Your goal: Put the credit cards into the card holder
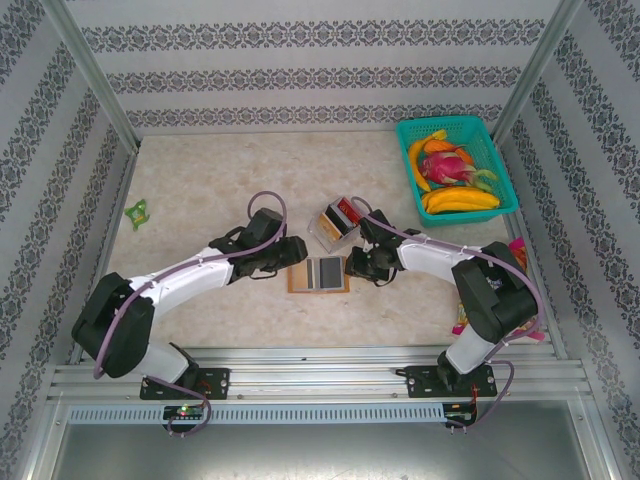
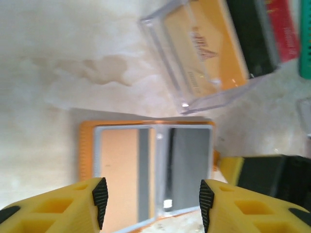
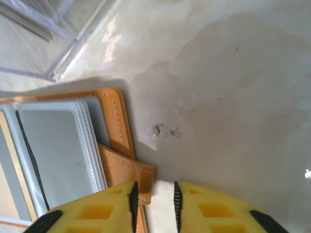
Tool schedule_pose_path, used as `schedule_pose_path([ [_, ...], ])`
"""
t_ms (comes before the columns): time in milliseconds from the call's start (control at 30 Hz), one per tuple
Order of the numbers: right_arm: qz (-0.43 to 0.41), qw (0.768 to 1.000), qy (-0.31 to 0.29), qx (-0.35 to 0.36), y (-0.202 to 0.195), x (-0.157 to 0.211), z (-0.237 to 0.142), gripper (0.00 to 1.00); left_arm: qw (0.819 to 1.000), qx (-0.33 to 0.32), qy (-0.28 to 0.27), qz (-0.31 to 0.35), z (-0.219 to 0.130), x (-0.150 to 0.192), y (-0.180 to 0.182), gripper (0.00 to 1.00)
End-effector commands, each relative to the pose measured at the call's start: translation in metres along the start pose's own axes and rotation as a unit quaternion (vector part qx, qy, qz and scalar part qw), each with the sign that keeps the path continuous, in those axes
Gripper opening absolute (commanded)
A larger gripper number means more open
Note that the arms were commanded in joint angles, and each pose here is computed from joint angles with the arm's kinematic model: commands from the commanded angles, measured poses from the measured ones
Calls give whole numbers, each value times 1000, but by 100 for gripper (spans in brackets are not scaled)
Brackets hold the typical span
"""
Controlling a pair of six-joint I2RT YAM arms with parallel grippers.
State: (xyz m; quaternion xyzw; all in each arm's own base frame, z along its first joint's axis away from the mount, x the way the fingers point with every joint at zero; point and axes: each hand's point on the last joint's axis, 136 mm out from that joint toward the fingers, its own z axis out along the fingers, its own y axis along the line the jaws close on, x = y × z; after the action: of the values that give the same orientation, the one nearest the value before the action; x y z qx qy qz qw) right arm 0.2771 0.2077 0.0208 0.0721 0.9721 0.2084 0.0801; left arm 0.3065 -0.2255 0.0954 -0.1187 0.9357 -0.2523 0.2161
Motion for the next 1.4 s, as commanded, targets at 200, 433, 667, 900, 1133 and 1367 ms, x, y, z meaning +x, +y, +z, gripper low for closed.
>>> schedule_pose_path([
  [200,-6,1000,10,0,6,-1,9,35,996,-18,87,-28,36,35,28,60],
  [433,0,1000,20,16,-7,6,16,25,994,15,100,-39,49,37,20,60],
  [667,3,1000,21,20,-10,7,18,17,994,42,91,-39,47,33,10,39],
  [900,-4,994,-9,110,-39,-6,0,11,997,10,71,-24,32,28,23,1],
  [1133,-11,981,-23,190,-70,-9,-17,20,997,-3,77,-17,29,33,32,0],
  [1367,-44,997,-59,27,1,-20,-23,25,996,-5,86,-13,31,34,31,0],
])
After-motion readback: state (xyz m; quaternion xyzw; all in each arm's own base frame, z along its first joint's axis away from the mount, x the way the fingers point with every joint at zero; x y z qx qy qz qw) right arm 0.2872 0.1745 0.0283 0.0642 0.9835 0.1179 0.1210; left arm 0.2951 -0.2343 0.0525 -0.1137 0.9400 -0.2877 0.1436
